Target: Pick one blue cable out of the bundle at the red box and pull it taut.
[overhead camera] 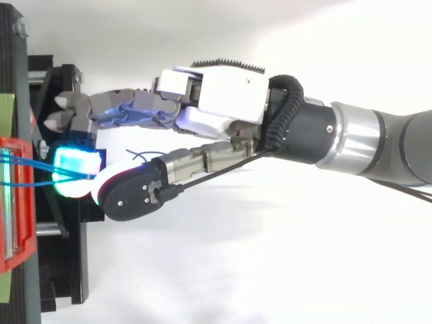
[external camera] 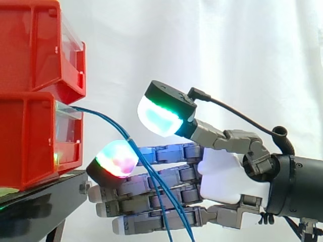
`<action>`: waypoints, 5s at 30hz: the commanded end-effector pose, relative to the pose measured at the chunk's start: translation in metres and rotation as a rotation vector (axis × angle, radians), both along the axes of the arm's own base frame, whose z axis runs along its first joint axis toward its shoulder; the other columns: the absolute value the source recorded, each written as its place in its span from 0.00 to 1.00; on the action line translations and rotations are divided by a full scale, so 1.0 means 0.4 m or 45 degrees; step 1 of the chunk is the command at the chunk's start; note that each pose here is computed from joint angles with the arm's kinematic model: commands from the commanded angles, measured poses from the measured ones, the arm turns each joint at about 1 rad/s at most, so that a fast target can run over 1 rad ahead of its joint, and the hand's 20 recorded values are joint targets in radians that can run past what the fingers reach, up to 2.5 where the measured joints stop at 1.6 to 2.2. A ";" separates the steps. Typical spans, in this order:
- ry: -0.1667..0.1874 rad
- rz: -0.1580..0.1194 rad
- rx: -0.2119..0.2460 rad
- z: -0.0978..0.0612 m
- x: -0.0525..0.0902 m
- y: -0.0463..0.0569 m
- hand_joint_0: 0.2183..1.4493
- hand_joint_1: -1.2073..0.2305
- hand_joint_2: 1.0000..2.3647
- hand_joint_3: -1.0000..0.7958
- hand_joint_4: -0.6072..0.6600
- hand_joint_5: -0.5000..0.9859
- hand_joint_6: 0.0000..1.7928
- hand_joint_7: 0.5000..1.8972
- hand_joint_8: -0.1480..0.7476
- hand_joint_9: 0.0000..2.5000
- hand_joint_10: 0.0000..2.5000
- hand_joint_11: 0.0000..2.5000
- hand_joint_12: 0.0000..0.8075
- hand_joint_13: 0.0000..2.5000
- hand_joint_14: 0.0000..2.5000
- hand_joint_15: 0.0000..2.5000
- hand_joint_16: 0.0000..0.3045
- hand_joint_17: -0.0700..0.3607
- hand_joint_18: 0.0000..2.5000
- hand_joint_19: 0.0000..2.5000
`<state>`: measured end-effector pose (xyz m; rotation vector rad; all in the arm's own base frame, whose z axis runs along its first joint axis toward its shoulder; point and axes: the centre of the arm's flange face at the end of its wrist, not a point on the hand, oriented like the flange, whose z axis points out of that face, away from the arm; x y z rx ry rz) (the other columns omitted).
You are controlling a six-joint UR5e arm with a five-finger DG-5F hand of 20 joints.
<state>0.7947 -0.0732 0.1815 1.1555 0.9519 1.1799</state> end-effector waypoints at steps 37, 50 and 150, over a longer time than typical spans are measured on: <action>0.031 0.012 -0.031 0.009 -0.008 -0.020 0.34 0.30 0.02 0.51 0.65 0.20 0.48 0.33 0.56 0.17 0.00 0.09 0.49 0.07 0.00 0.01 0.20 0.48 0.12 0.04; 0.153 0.071 -0.052 0.022 -0.035 -0.012 0.26 0.38 0.00 0.28 0.68 0.22 0.45 0.35 0.59 0.21 0.00 0.10 0.51 0.07 0.00 0.02 0.21 0.49 0.12 0.06; 0.176 0.073 -0.025 0.139 -0.065 -0.005 0.26 0.39 0.00 0.28 0.65 0.23 0.44 0.37 0.59 0.24 0.00 0.13 0.52 0.10 0.00 0.02 0.21 0.49 0.16 0.08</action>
